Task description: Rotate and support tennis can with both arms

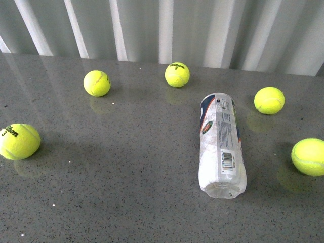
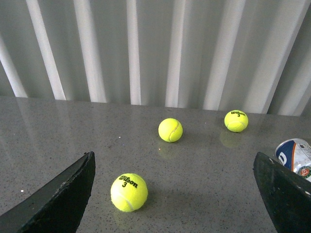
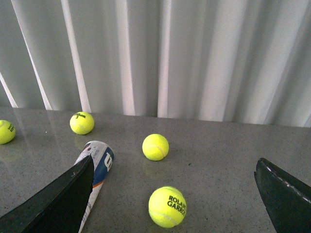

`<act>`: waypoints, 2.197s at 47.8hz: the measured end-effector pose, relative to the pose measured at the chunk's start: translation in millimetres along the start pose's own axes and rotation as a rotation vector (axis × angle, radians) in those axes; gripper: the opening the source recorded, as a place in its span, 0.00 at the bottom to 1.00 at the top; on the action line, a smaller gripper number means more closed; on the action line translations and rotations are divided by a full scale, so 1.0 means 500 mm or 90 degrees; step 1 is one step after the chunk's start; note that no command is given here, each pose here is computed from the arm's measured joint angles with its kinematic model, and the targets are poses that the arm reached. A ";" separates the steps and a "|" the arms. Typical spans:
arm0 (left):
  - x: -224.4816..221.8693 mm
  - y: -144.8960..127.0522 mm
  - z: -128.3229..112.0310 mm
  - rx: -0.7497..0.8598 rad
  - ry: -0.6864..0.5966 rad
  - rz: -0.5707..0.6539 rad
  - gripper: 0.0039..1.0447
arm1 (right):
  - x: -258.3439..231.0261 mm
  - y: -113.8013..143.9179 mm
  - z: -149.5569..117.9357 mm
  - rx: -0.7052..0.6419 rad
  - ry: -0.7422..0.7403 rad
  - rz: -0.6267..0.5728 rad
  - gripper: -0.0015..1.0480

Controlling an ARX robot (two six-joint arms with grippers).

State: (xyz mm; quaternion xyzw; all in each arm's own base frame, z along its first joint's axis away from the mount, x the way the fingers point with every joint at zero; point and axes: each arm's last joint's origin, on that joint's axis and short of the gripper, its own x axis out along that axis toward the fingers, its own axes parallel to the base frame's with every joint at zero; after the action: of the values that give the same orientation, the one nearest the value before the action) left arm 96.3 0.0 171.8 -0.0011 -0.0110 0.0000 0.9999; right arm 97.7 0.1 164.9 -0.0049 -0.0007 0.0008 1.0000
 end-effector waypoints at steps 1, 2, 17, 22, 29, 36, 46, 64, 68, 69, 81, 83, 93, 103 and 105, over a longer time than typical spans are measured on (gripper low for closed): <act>0.000 0.000 0.000 0.000 0.000 0.000 0.94 | 0.000 0.000 0.000 0.000 0.000 0.000 0.93; 0.000 0.000 0.000 0.000 0.000 0.000 0.94 | 0.000 0.000 0.000 0.000 0.000 0.000 0.93; 0.000 0.000 0.000 0.000 0.000 0.000 0.94 | 0.000 0.000 0.000 0.000 0.000 0.000 0.93; 0.000 0.000 0.000 0.000 0.000 0.000 0.94 | 0.000 0.000 0.000 0.000 0.000 0.000 0.93; 0.000 0.000 0.000 0.000 0.000 0.000 0.94 | 0.000 0.000 0.000 0.000 0.000 0.000 0.93; 0.000 0.000 0.000 0.000 0.000 0.000 0.94 | 0.000 0.000 0.000 0.000 0.000 0.000 0.93; 0.000 0.000 0.000 0.000 0.000 0.000 0.94 | 0.000 0.000 0.000 0.000 0.000 0.000 0.93; 0.000 0.000 0.000 0.000 0.000 0.000 0.94 | 0.111 -0.015 0.145 0.068 0.038 0.074 0.93; 0.000 0.000 0.000 0.000 0.000 0.000 0.94 | 0.215 -0.018 0.196 0.105 0.074 0.061 0.93; 0.000 0.000 0.000 0.000 0.000 0.000 0.94 | 0.226 -0.017 0.198 0.107 0.085 0.061 0.93; 0.000 0.000 0.000 0.000 0.000 0.000 0.94 | 0.504 0.098 0.078 0.124 0.482 0.113 0.93; 0.000 0.000 0.000 0.000 0.000 0.000 0.94 | 0.517 0.115 0.060 0.122 0.518 0.124 0.93; 0.000 0.000 0.000 0.000 0.000 0.000 0.94 | 0.549 0.193 -0.038 0.088 0.650 0.128 0.93; 0.000 0.000 0.000 0.000 0.000 0.000 0.94 | 0.545 0.219 -0.098 0.060 0.706 0.111 0.93; 0.000 0.000 0.000 0.000 0.000 0.000 0.94 | 0.545 0.220 -0.099 0.060 0.706 0.111 0.93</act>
State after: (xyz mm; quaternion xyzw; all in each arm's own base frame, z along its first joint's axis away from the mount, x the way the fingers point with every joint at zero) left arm 96.3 0.0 171.8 -0.0011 -0.0112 -0.0002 0.9999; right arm 369.9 110.1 114.6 0.0402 0.5252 0.0807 0.8462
